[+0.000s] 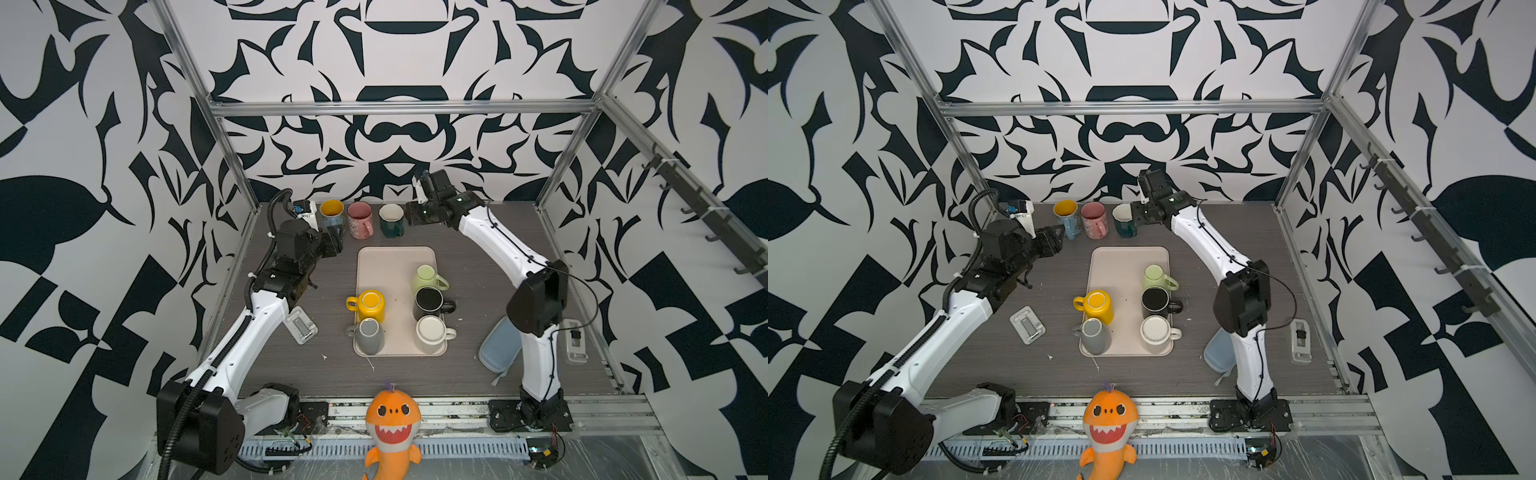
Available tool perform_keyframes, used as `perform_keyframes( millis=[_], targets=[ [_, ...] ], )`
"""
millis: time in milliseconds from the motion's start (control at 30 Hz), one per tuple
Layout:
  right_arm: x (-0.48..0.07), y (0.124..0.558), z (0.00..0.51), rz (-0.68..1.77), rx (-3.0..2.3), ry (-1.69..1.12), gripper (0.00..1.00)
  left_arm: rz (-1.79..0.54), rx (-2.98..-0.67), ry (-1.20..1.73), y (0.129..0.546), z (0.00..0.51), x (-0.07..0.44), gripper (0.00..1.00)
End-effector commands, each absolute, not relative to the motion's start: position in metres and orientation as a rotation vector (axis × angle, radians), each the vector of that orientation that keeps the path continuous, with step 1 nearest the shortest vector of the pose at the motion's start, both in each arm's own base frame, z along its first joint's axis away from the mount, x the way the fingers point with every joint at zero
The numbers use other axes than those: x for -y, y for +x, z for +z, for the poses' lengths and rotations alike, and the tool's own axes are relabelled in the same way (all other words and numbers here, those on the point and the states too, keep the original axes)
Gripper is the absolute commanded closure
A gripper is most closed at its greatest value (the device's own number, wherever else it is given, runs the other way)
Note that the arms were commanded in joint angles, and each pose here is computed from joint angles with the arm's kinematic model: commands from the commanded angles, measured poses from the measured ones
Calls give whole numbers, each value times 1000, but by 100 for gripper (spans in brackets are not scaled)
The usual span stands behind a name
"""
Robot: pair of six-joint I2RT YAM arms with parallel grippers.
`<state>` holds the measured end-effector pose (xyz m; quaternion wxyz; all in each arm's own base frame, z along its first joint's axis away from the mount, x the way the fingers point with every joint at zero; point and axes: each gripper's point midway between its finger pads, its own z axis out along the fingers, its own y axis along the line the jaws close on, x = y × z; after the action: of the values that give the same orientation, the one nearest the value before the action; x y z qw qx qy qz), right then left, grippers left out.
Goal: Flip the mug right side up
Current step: 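Open the right gripper and raise it off the teal mug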
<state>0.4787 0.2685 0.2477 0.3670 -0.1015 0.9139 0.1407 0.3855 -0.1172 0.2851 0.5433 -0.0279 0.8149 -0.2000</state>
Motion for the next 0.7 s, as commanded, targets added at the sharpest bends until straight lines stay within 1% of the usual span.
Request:
perform_keyframes(
  millis=[0,133,167,233,367,533,667],
  targets=[
    [-245,448,260,337,-2356,-195,47,-482,-1923,-108,386,296,113,36],
    [-216,403,265,359,-2372,-93,47,-489,-1936,-119,384,294,113,37],
    [-207,389,272,380,-2361,-49,47,-490,-1941,-123,384,293,113,36],
    [-190,369,270,413,-2365,81,47,-499,-1945,-131,383,292,113,36],
    [-175,334,264,625,-2362,349,48,-522,-1939,-156,380,292,113,37],
    [-169,315,232,819,-2418,688,50,-530,-1945,-178,379,286,112,37],
    [-165,315,204,952,-2406,961,57,-521,-1955,-189,378,282,110,37]
  ],
)
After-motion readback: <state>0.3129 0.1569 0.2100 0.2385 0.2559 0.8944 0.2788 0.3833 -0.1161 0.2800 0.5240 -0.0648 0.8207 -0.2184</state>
